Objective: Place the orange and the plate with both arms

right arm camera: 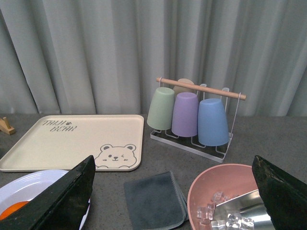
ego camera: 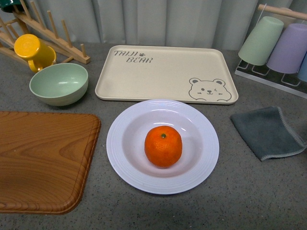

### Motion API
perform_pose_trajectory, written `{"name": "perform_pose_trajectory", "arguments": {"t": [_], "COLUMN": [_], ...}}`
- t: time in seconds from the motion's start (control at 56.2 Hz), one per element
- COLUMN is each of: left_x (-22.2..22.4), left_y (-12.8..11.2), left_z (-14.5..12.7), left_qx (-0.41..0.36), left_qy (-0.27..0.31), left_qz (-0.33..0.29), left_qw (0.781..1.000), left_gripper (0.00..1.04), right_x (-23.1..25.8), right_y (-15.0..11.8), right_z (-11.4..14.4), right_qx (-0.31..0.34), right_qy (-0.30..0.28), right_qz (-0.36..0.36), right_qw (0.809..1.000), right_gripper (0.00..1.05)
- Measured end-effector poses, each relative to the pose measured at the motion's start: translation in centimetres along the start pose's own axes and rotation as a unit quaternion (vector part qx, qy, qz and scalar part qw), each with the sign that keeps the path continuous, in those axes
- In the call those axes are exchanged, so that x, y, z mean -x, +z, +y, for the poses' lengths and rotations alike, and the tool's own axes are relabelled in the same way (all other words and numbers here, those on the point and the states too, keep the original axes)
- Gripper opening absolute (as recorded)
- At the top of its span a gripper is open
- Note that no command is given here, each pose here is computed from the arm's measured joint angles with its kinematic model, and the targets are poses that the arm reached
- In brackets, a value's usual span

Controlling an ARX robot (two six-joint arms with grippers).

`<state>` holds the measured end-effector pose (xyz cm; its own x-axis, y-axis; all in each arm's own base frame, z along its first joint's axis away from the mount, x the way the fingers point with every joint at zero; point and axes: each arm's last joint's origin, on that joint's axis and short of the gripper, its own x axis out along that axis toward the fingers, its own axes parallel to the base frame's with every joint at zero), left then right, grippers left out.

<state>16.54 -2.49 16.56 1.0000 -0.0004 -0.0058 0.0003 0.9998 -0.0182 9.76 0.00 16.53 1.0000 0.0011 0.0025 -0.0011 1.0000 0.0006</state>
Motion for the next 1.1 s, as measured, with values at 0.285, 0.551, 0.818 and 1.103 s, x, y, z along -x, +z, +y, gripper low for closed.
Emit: {"name": "perform_pose_trajectory", "arguments": {"t": [0.285, 0.551, 0.818, 1.103], "left_x": [1.9, 3.1, 4.1, 5.0], "left_y": [-0.2, 0.5, 0.8, 0.8], "left_z": [1.2, 2.4, 2.4, 2.4], "left_qx": [-0.005, -0.005, -0.005, -0.005], "left_qy": [-0.002, -0.001, -0.001, -0.001], "left_qz": [0.002, -0.009, -0.013, -0.015], "left_qw": [1.000, 1.000, 1.000, 1.000], "left_gripper": [0.04, 0.04, 0.04, 0.04], "right_x": [0.0, 0.0, 0.0, 0.0], "right_y": [0.0, 0.0, 0.0, 0.0], "right_z": [0.0, 0.0, 0.0, 0.0], "right_qx": [0.000, 0.000, 0.000, 0.000], "right_qy": [0.000, 0.000, 0.000, 0.000], "right_qz": [0.000, 0.000, 0.000, 0.000], "right_qw": [1.000, 1.000, 1.000, 1.000], "right_gripper": [0.96, 0.96, 0.96, 0.96]}}
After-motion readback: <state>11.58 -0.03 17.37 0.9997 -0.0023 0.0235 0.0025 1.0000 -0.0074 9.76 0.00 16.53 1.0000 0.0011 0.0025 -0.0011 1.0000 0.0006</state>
